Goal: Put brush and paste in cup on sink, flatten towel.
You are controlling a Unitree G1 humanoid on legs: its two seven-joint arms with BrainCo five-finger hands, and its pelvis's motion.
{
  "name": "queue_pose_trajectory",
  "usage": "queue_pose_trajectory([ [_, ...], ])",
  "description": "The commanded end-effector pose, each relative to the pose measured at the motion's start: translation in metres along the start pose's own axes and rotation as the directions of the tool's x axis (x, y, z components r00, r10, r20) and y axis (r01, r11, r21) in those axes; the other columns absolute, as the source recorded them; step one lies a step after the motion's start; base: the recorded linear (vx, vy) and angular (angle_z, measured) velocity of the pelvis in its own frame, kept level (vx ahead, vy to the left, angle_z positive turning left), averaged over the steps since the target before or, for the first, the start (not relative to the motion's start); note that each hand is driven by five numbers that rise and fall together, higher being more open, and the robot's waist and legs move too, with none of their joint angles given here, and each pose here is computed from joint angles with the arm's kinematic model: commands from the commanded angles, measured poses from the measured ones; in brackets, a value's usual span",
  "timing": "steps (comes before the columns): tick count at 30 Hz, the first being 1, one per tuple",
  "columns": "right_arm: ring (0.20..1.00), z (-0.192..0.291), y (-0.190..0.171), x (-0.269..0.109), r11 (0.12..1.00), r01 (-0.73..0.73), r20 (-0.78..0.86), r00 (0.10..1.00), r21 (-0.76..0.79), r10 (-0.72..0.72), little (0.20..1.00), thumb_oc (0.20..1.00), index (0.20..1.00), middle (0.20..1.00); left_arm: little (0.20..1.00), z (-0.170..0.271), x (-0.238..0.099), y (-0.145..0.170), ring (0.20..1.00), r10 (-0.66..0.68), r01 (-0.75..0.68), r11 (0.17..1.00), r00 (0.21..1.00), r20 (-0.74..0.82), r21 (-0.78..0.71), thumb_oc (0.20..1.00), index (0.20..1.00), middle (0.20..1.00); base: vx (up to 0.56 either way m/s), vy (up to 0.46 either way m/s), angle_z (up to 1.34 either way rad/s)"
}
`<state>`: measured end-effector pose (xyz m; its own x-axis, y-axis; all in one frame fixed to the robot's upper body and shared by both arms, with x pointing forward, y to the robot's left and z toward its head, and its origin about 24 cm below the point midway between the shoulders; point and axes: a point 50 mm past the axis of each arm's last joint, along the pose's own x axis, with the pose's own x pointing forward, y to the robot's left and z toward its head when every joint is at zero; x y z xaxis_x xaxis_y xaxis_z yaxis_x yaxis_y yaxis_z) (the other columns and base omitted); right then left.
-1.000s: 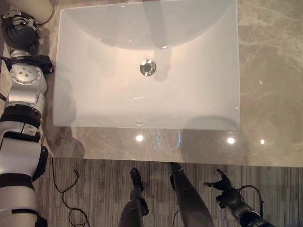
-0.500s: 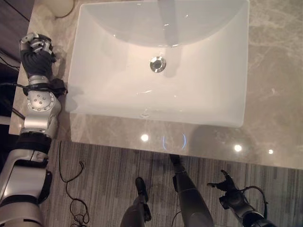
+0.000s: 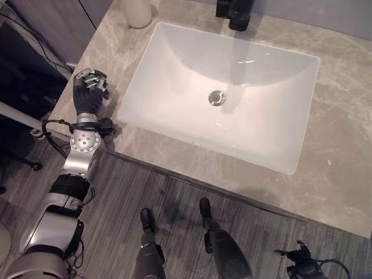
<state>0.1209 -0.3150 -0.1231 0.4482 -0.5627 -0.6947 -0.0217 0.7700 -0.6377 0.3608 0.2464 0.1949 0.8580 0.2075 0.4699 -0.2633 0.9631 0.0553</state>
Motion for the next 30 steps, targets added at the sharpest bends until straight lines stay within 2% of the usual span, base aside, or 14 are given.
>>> queue_pose_trajectory([
  [1,1.0,-0.005,-0.007,0.0,1.0,0.01,0.002,1.0,-0.021,-0.01,1.0,1.0,1.0,1.0,0.2,0.03,0.0,-0.008,0.2,-0.068,0.076,0.996,0.986,0.151,-0.048,0.2,0.2,0.2,0.09,0.275,-0.83],
  [5,1.0,0.007,0.002,-0.001,1.0,-0.028,0.043,0.999,-0.012,0.028,1.0,1.0,1.0,1.0,0.2,0.037,-0.001,-0.005,0.2,-0.086,0.092,0.995,0.98,0.182,-0.029,0.2,0.2,0.2,0.09,0.357,-0.75],
  [7,1.0,0.019,0.016,-0.003,0.993,-0.075,0.098,0.992,-0.093,0.084,1.0,1.0,1.0,1.0,0.2,0.044,-0.002,0.007,0.2,-0.086,0.087,0.996,0.976,0.201,0.003,0.2,0.2,0.2,0.0,0.151,-0.68],
  [10,1.0,0.024,0.022,-0.005,0.987,-0.096,0.12,0.986,-0.128,0.112,1.0,1.0,1.0,1.0,0.2,0.046,-0.005,0.017,0.2,-0.096,0.089,0.995,0.974,0.207,0.041,0.2,0.2,0.2,0.01,0.152,-0.84],
  [19,1.0,0.055,0.033,-0.007,0.976,-0.132,0.223,0.96,-0.171,0.169,1.0,1.0,1.0,1.0,0.2,0.035,-0.032,0.059,0.2,-0.073,0.054,0.988,0.988,0.136,0.142,0.2,0.2,0.2,0.05,0.204,-0.49],
  [24,1.0,0.049,0.034,-0.01,0.977,-0.139,0.236,0.956,-0.16,0.175,1.0,1.0,1.0,1.0,0.2,0.034,-0.027,0.055,0.2,-0.079,0.059,0.988,0.988,0.136,0.142,0.2,0.2,0.2,0.14,0.109,-0.06],
  [27,1.0,0.027,0.035,-0.011,0.976,-0.155,0.169,0.969,-0.153,0.18,1.0,1.0,1.0,1.0,0.2,0.022,-0.024,0.054,0.2,-0.042,0.031,0.992,0.995,0.089,0.123,0.2,0.2,0.2,0.04,-0.05,0.41],
  [30,1.0,0.015,0.034,-0.009,0.973,-0.152,0.106,0.979,-0.172,0.172,1.0,1.0,1.0,1.0,0.2,0.016,-0.021,0.065,0.2,0.017,-0.023,0.991,0.998,0.053,0.13,0.2,0.2,0.2,0.11,-0.064,0.12],
])
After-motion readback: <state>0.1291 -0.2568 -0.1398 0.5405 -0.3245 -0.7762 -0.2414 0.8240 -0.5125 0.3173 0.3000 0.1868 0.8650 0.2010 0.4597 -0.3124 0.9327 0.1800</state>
